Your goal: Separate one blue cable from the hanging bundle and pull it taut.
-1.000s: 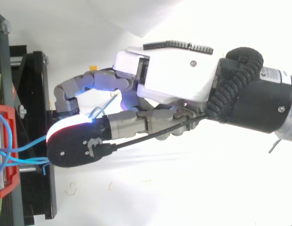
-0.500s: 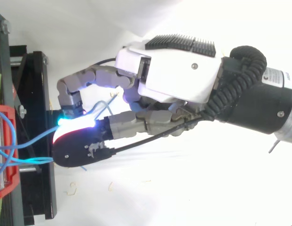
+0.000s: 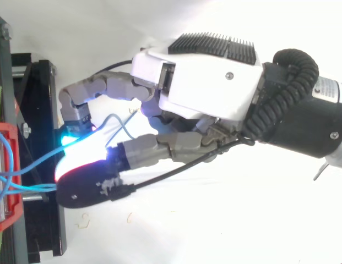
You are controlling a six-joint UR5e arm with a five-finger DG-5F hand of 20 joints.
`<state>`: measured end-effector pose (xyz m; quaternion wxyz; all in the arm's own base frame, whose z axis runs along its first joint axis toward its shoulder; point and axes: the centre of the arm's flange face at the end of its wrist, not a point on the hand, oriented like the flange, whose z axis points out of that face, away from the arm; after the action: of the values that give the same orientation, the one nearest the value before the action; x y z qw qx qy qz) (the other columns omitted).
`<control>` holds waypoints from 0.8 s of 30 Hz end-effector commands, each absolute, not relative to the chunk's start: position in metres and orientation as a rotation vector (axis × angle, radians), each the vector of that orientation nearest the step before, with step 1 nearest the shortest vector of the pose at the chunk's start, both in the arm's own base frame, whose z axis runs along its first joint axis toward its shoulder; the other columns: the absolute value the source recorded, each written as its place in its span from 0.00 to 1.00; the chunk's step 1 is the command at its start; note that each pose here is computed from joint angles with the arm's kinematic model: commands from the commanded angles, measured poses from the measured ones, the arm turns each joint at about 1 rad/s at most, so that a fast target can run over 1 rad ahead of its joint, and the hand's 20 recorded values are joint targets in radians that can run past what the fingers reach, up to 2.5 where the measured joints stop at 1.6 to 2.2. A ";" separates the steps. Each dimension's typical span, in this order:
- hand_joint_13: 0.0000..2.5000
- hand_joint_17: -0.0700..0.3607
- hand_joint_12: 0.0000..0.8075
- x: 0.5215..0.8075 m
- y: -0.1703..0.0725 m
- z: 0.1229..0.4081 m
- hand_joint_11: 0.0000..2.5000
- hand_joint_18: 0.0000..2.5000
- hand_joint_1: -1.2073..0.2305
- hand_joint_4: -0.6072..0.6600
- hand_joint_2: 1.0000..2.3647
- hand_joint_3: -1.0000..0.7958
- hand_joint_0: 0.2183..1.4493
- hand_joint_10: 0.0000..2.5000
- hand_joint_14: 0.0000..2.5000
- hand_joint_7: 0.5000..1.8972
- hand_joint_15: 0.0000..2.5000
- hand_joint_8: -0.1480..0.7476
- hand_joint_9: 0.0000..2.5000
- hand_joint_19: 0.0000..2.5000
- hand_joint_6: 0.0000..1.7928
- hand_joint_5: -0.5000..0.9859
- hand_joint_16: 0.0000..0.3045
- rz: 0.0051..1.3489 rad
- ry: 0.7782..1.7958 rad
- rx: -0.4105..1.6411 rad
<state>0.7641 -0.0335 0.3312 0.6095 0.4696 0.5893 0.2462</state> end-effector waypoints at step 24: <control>0.58 0.37 0.38 0.758 -0.035 0.360 0.86 0.52 0.37 0.42 0.00 0.31 0.44 0.43 0.60 0.60 0.49 0.33 0.93 0.59 0.28 0.44 0.13 0.421 1.432 0.947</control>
<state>0.7586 -0.0355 0.3564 0.6289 0.4252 0.6210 0.1950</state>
